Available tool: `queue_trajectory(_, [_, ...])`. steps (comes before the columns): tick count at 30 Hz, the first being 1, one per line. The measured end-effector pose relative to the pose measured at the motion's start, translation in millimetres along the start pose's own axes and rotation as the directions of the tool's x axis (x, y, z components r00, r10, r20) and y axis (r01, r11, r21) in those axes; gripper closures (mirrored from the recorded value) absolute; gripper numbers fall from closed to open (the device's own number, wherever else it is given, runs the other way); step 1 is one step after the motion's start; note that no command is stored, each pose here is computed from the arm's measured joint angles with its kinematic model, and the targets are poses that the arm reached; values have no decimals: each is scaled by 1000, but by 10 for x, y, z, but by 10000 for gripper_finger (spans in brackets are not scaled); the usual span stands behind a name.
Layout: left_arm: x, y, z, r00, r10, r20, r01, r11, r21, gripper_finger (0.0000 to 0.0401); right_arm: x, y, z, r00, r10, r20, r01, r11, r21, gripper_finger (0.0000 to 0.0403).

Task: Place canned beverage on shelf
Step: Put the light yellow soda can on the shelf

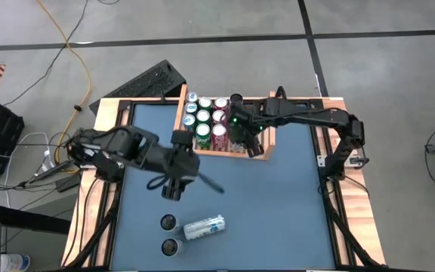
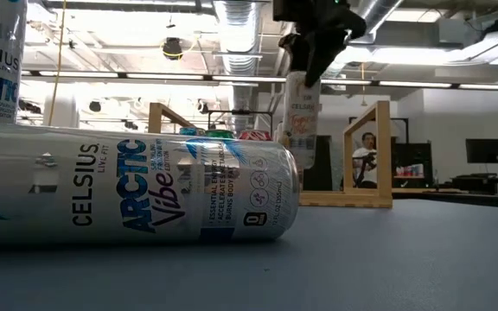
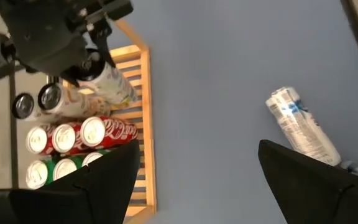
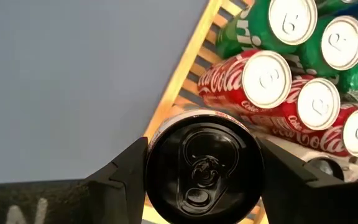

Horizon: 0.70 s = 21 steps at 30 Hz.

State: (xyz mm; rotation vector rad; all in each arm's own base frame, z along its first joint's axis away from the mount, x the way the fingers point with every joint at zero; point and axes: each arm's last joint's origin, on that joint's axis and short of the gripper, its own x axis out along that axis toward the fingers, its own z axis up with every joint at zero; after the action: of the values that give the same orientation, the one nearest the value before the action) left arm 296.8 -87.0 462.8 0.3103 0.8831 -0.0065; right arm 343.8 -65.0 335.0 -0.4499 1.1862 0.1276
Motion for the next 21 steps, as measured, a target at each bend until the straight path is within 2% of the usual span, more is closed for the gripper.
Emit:
queue_trajectory(5, [59, 187, -4, 1000, -15, -5, 15, 1000, -25, 85, 79, -168, -150, 1000, 22, 1, -22, 1000, 2, 174])
queue_trajectory(9, [87, 293, -8, 1000, -6, -4, 6, 999, -42, 85, 210, -280, -236, 1000, -3, 24, 3, 1000, 0, 173])
queue_trajectory(12, [101, 353, -16, 1000, 6, -10, -7, 998, -58, 85, 283, -327, -313, 999, 24, 29, -24, 999, 23, 173])
queue_trajectory(21, [133, 498, -39, 999, 34, -22, -36, 995, -96, 85, 471, -289, -352, 998, 55, 36, -55, 998, -21, 173])
